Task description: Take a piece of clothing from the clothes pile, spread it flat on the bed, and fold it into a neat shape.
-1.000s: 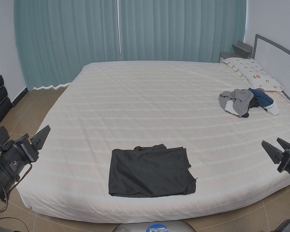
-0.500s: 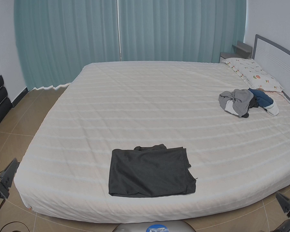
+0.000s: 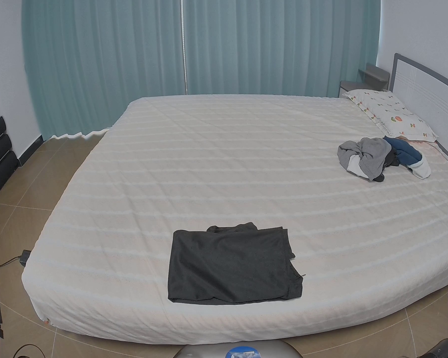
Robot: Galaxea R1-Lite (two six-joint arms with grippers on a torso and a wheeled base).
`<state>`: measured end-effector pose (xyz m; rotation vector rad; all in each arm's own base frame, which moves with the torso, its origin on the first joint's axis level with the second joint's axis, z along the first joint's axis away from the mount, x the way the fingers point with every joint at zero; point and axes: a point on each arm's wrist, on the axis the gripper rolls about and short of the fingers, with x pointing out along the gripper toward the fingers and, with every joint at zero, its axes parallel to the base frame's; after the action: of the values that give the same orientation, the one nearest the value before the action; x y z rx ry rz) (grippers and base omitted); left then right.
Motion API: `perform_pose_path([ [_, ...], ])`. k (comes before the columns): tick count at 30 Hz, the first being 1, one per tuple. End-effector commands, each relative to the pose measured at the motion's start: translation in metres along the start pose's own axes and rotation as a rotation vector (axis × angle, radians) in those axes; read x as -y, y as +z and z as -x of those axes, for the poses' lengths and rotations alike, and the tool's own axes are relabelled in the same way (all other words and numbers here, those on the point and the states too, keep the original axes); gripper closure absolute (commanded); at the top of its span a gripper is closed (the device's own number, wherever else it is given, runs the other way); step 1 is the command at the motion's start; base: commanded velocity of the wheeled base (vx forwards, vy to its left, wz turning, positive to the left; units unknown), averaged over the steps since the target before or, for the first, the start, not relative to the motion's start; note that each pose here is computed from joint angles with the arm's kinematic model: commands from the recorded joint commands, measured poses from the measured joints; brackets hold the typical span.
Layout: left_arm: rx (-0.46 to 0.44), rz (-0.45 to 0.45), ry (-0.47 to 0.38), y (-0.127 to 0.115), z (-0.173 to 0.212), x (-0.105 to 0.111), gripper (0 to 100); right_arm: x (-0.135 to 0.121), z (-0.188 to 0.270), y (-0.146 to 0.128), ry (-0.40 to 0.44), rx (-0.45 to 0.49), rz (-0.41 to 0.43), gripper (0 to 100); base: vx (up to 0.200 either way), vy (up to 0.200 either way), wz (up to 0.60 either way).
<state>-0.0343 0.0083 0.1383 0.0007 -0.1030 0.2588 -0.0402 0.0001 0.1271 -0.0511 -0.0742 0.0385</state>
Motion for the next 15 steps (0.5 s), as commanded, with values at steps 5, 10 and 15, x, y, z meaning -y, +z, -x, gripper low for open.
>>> perform_pose_path([
  [5, -0.010, -0.035, -0.055, -0.045, -0.001, 0.005, 0, -0.001, -0.014, -0.037, -0.032, 0.078, 0.041, 0, 0.000, 0.000, 0.00],
  [10, 0.016, -0.021, -0.118, -0.051, -0.004, 0.007, 0, -0.001, -0.014, -0.040, -0.053, 0.044, 0.037, 0, 0.000, 0.000, 0.00],
  [15, -0.028, -0.028, -0.204, -0.056, -0.004, 0.009, 0, -0.001, -0.014, -0.045, -0.048, 0.002, 0.024, 0, 0.000, 0.000, 0.00],
])
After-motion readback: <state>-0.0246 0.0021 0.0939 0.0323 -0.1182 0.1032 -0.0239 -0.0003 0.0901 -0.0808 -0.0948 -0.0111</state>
